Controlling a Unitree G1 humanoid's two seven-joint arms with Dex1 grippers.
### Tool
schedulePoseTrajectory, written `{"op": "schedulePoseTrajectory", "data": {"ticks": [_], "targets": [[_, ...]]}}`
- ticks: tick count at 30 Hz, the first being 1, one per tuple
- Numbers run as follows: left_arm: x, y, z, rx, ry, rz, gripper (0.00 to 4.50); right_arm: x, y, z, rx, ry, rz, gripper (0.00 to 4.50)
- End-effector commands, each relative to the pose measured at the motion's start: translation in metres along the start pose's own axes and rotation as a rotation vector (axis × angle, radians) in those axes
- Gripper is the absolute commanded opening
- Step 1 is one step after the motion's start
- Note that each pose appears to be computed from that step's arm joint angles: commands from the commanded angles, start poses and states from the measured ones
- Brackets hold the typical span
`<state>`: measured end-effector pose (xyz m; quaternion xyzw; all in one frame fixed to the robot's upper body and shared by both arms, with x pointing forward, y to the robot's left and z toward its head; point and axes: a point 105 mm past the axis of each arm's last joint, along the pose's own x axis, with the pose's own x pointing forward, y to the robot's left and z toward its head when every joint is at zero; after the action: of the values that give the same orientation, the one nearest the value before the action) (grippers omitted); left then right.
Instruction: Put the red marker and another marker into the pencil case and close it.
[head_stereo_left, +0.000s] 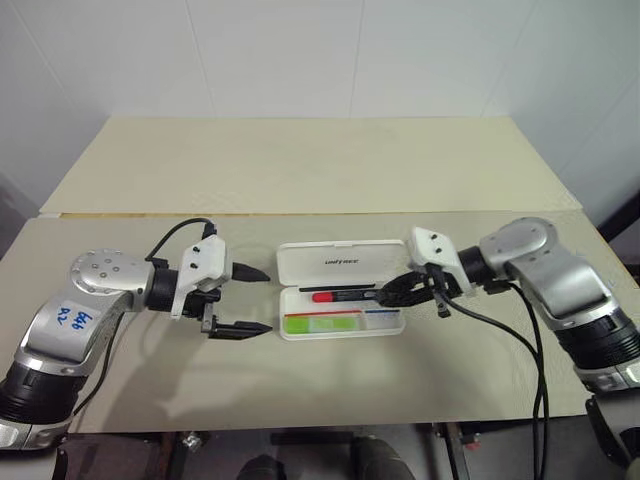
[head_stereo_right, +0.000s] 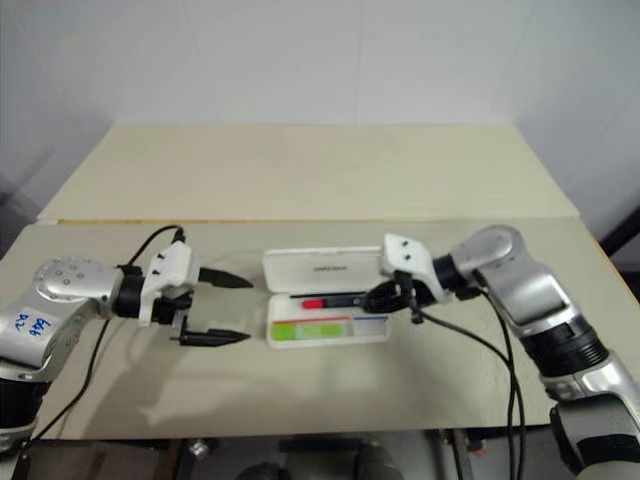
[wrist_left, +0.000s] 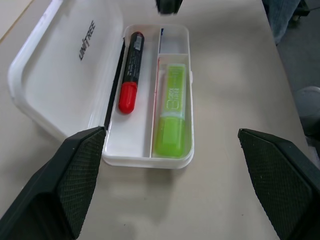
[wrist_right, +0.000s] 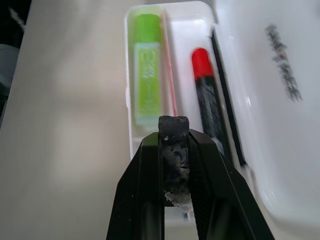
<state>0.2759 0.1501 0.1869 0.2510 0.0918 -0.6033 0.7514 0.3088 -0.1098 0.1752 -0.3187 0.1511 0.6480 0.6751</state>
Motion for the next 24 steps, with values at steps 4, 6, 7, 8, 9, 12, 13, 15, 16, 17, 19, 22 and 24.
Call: {"op": "schedulePoseTrajectory", "data": {"ticks": [4, 6, 7, 8, 9, 12, 13, 15, 16, 17, 19, 22, 24], "targets": [[0.0, -0.006, 0.006, 0.021, -0.015, 0.002, 4.5, 0.002, 0.002, 0.001, -0.064, 0.022, 0.034, 0.34], [0.0, -0.006, 0.006, 0.02, -0.015, 0.005, 4.5, 0.004, 0.002, -0.002, -0.065, 0.028, 0.041, 0.34], [0.0, -0.007, 0.006, 0.019, -0.015, 0.007, 4.5, 0.005, 0.003, -0.004, -0.066, 0.034, 0.044, 0.34], [0.001, -0.007, 0.006, 0.019, -0.015, 0.008, 4.5, 0.006, 0.002, -0.007, -0.065, 0.041, 0.045, 0.34], [0.001, -0.007, 0.006, 0.019, -0.016, 0.009, 4.5, 0.006, 0.002, -0.01, -0.062, 0.047, 0.046, 0.34], [0.002, -0.008, 0.007, 0.018, -0.017, 0.011, 4.5, 0.008, 0.002, -0.015, -0.052, 0.055, 0.047, 0.34], [0.002, -0.008, 0.007, 0.018, -0.017, 0.012, 4.5, 0.009, 0.001, -0.017, -0.05, 0.056, 0.047, 0.34], [0.002, -0.009, 0.007, 0.016, -0.018, 0.013, 4.5, 0.012, 0.001, -0.022, -0.042, 0.059, 0.046, 0.34], [0.002, -0.009, 0.007, 0.016, -0.018, 0.013, 4.5, 0.014, 0.001, -0.024, -0.037, 0.061, 0.044, 0.34], [0.002, -0.009, 0.008, 0.016, -0.018, 0.013, 4.5, 0.015, 0.0, -0.026, -0.034, 0.061, 0.043, 0.34], [0.0, -0.01, 0.007, 0.014, -0.014, 0.015, 4.5, 0.018, -0.001, -0.029, -0.031, 0.064, 0.038, 0.34], [-0.002, -0.011, 0.006, 0.011, -0.01, 0.016, 4.5, 0.02, -0.002, -0.032, -0.033, 0.067, 0.037, 0.34], [-0.002, -0.011, 0.006, 0.011, -0.009, 0.018, 4.5, 0.02, -0.002, -0.032, -0.033, 0.068, 0.036, 0.69]]}}
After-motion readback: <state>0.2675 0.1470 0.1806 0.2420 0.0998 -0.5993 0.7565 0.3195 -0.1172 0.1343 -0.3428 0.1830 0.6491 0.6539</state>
